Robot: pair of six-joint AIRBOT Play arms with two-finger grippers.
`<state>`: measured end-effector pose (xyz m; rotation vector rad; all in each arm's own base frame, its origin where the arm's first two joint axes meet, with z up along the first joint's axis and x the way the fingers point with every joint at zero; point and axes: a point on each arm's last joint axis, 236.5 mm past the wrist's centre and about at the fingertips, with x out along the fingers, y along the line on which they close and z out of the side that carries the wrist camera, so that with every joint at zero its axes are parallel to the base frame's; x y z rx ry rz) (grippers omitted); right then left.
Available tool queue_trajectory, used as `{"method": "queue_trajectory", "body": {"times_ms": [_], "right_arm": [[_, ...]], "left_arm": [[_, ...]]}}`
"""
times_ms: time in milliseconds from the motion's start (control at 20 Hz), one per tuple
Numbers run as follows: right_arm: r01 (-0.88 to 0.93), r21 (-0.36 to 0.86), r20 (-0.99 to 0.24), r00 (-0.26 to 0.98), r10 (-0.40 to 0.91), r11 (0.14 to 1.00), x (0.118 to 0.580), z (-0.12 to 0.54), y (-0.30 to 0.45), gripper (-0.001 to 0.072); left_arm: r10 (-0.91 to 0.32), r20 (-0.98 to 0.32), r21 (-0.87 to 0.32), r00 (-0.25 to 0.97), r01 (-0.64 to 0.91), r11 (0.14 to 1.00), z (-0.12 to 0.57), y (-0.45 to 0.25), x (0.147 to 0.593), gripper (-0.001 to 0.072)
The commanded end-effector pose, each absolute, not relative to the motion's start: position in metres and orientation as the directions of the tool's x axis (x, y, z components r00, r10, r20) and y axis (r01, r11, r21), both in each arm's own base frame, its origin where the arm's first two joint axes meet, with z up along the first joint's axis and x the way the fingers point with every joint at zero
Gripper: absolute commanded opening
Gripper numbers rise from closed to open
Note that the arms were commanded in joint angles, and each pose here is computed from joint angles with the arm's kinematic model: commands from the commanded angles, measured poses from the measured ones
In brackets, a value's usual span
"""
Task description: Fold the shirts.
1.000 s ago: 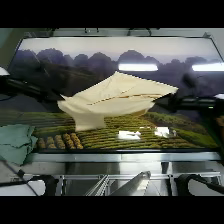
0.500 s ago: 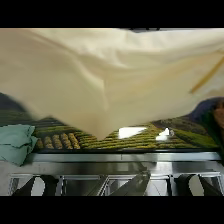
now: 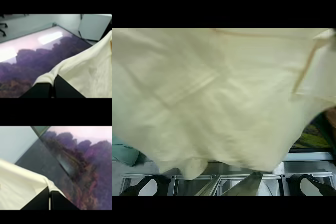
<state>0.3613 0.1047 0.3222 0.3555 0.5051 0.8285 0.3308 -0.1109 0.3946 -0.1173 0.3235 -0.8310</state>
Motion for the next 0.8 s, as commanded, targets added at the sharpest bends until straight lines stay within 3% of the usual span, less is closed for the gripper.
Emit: {"method": "queue_trajectory", "body": {"times_ms": [0,100,250,300,350,400,450,500,550,750], "right_arm": [[-0.501,0.509,-0.497,0.492,0.714,0.700,0.443,0.200,0.126,0.0014],[-0.406,0.546,-0.533,0.506,0.678,0.732,0.495,0.135,0.127,0.0014],[-0.224,0.612,-0.545,0.575,0.610,0.759,0.554,0.056,0.108,0.0015],[-0.178,0.638,-0.527,0.608,0.593,0.749,0.568,0.046,0.098,0.0037],[-0.150,0.666,-0.505,0.630,0.590,0.731,0.577,0.045,0.089,0.0244],[-0.148,0.682,-0.490,0.636,0.597,0.717,0.580,0.048,0.080,0.0507],[-0.150,0.693,-0.490,0.619,0.614,0.705,0.573,0.053,0.069,0.0557],[-0.157,0.707,-0.494,0.588,0.640,0.690,0.559,0.060,0.058,0.0445],[-0.166,0.723,-0.506,0.533,0.678,0.671,0.537,0.064,0.045,0.0240],[-0.022,0.778,-0.607,0.229,0.761,0.628,0.423,0.038,0.005,0.0226]], "left_arm": [[-0.688,-0.448,-0.316,0.571,0.618,0.720,0.263,-0.112,0.429,0.0026],[-0.643,-0.511,-0.348,0.571,0.547,0.762,0.195,-0.102,0.489,0.0026],[-0.655,-0.566,-0.429,0.501,0.500,0.752,0.111,-0.092,0.554,0.0051],[-0.657,-0.573,-0.451,0.490,0.481,0.752,0.091,-0.086,0.571,0.0220],[-0.661,-0.579,-0.485,0.477,0.450,0.750,0.075,-0.082,0.585,0.0295],[-0.665,-0.584,-0.519,0.465,0.416,0.746,0.063,-0.074,0.592,0.0295],[-0.666,-0.592,-0.556,0.453,0.367,0.745,0.055,-0.060,0.592,0.0294],[-0.668,-0.603,-0.579,0.436,0.336,0.742,0.048,-0.048,0.586,0.0294],[-0.670,-0.614,-0.599,0.418,0.307,0.740,0.044,-0.032,0.575,0.0294],[-0.718,-0.636,-0.706,0.283,0.164,0.689,0.027,0.024,0.502,0.0293]]}}
